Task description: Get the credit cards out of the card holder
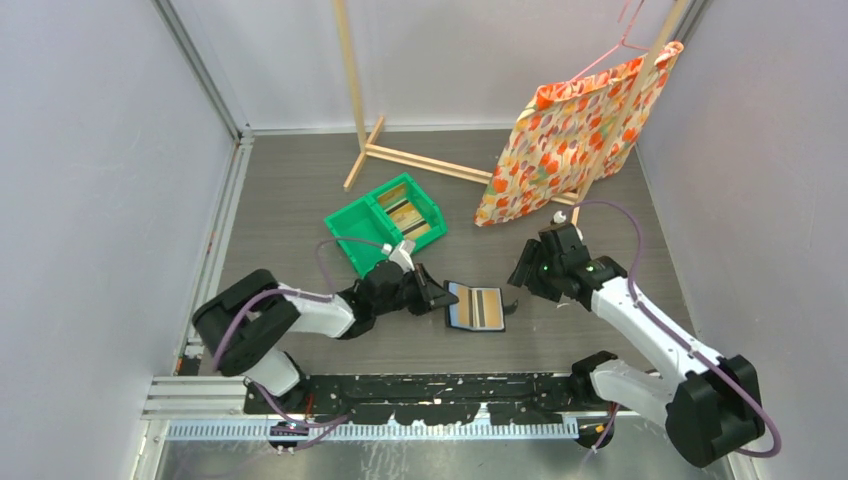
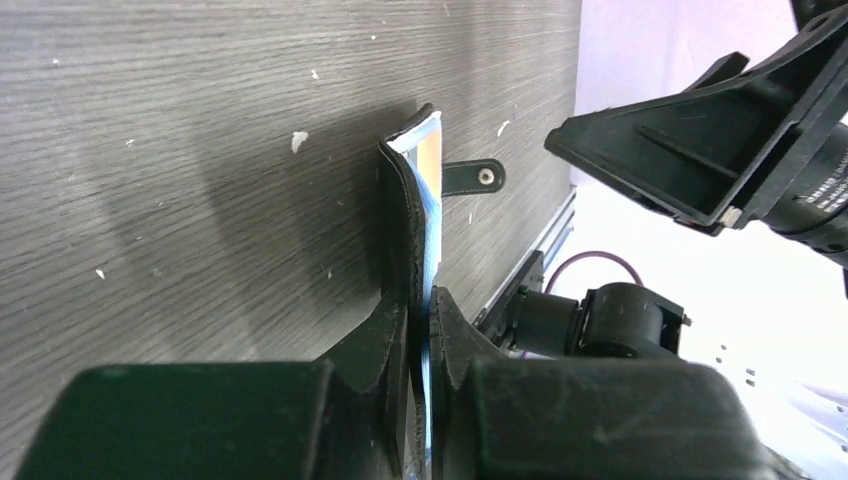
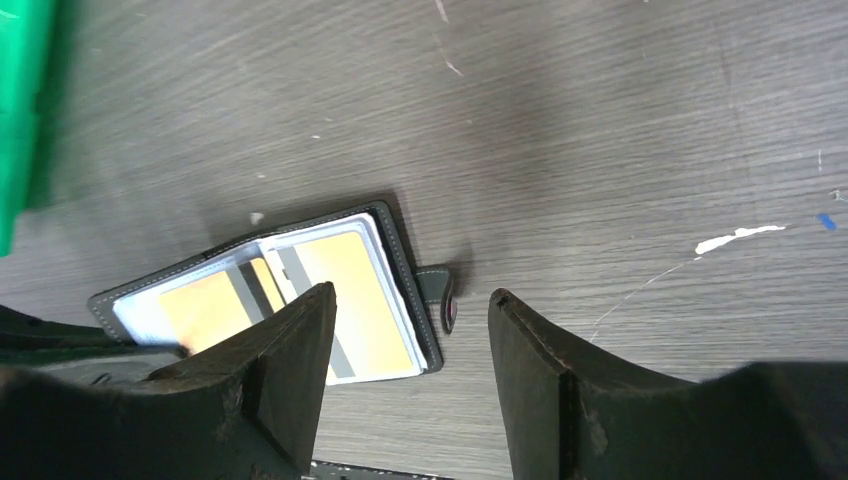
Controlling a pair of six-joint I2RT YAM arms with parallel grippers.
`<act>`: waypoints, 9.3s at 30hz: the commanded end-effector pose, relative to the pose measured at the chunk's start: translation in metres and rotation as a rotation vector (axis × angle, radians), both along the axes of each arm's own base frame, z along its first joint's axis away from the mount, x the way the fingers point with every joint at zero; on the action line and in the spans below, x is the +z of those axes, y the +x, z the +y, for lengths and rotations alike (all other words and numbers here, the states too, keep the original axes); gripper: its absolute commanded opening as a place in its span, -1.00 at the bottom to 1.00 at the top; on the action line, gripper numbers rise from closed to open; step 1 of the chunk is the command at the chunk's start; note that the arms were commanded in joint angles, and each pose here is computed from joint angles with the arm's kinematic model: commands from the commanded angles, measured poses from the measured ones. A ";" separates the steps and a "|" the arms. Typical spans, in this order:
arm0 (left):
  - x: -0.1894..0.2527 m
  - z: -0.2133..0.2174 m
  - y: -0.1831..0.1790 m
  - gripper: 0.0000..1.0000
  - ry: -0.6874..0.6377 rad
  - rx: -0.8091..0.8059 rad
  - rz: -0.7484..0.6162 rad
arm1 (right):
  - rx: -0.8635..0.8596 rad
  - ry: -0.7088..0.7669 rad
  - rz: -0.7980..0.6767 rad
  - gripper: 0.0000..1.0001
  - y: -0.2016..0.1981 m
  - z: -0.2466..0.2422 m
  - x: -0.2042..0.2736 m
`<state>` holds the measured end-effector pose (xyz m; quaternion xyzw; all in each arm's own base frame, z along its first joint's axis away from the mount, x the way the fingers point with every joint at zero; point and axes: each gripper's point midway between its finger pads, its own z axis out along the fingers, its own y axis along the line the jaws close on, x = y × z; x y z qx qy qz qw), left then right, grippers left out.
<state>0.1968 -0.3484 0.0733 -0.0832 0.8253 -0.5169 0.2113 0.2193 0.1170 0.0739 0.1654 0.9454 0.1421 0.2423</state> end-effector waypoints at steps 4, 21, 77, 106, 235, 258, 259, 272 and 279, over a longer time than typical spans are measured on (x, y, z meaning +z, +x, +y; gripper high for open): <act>0.036 0.018 0.004 -0.99 0.154 -0.041 -0.147 | 0.106 0.229 -0.092 0.23 -0.001 0.039 0.045; 0.127 0.046 0.009 -0.99 -0.220 -0.050 -0.276 | 0.318 0.926 -0.221 0.14 -0.012 0.123 0.133; 0.159 0.032 0.017 -0.99 -0.538 -0.093 -0.261 | 0.384 1.334 -0.363 -0.39 -0.024 0.126 0.190; 0.149 0.065 0.017 -0.99 -0.432 -0.055 -0.248 | 0.284 0.968 -0.351 -0.98 -0.018 0.112 0.145; 0.141 0.167 -0.071 -0.99 -0.080 0.018 -0.148 | 0.145 -0.039 -0.415 0.07 0.152 0.213 0.131; 0.206 0.144 -0.036 -0.99 -0.370 -0.043 -0.331 | 0.560 1.156 -0.372 0.52 -0.024 0.148 0.171; 0.210 0.144 -0.037 -0.99 -0.376 -0.046 -0.339 | 0.561 1.178 -0.376 0.52 -0.022 0.149 0.173; 0.234 0.148 -0.046 -0.99 -0.411 -0.028 -0.363 | 0.624 1.317 -0.350 0.52 -0.012 0.170 0.178; 0.237 0.149 -0.046 -0.99 -0.414 -0.023 -0.371 | 0.760 1.335 -0.307 0.53 -0.038 0.198 0.184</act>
